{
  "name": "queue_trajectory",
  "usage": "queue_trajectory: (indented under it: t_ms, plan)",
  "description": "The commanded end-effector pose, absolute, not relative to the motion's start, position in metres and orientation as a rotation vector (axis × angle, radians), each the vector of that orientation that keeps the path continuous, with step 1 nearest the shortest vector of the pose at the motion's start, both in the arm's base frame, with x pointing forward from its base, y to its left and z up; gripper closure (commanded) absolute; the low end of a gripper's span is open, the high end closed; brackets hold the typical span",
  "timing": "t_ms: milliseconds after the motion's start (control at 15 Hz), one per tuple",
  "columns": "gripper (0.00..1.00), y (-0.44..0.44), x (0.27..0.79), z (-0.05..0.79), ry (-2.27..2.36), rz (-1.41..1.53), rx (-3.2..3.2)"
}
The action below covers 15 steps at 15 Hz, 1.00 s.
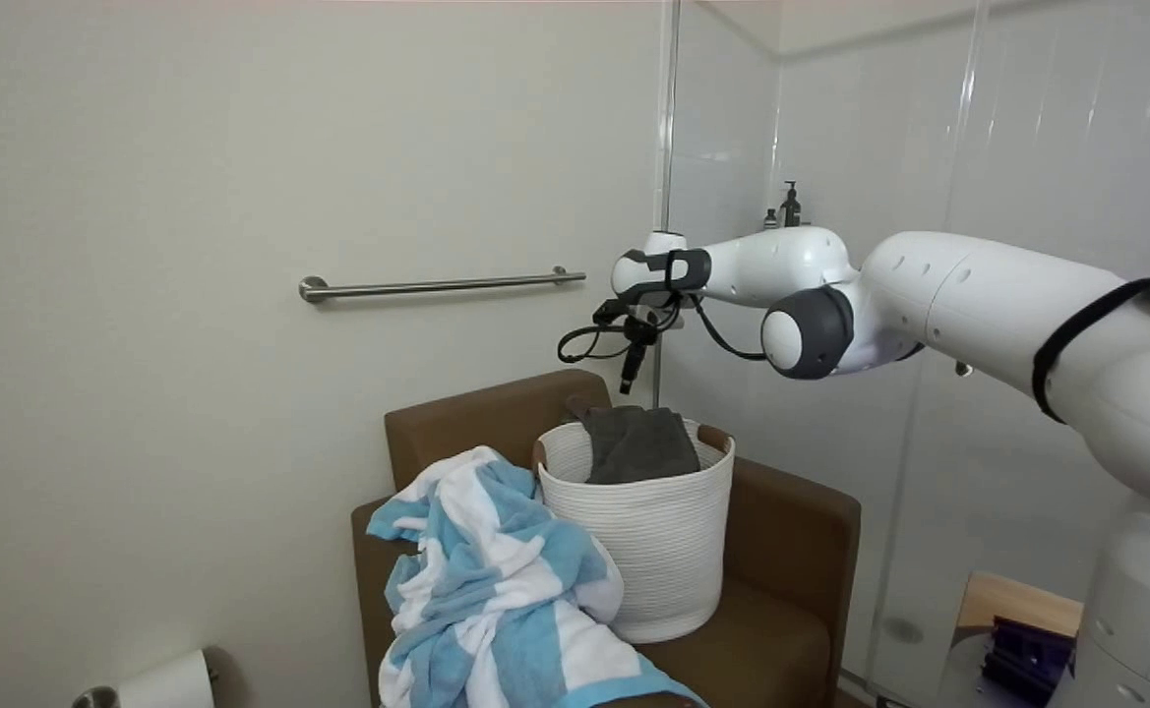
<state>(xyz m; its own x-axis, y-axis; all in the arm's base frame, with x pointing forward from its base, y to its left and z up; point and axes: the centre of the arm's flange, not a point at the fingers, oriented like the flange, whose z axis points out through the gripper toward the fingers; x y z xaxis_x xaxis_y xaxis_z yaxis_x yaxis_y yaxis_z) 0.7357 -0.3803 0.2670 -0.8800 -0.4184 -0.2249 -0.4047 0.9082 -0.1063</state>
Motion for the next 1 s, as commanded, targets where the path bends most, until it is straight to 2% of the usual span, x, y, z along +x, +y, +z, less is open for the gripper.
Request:
queue_trajectory:
  t_ms: [0, 400, 467, 733, 933]
  plan:
    - [0.00, -0.425, 0.796, 0.256, 2.905, -0.045, -0.344]
    - [0.00, -0.440, 0.777, 0.214, 2.974, 0.133, -0.140]
    - [0.00, -0.396, 0.716, 0.216, 2.973, 0.058, -0.211]
    - [0.00, -0.401, 0.712, 0.209, 2.981, 0.080, -0.195]
    - [0.00, -0.377, 0.730, 0.208, 2.897, -0.075, -0.154]
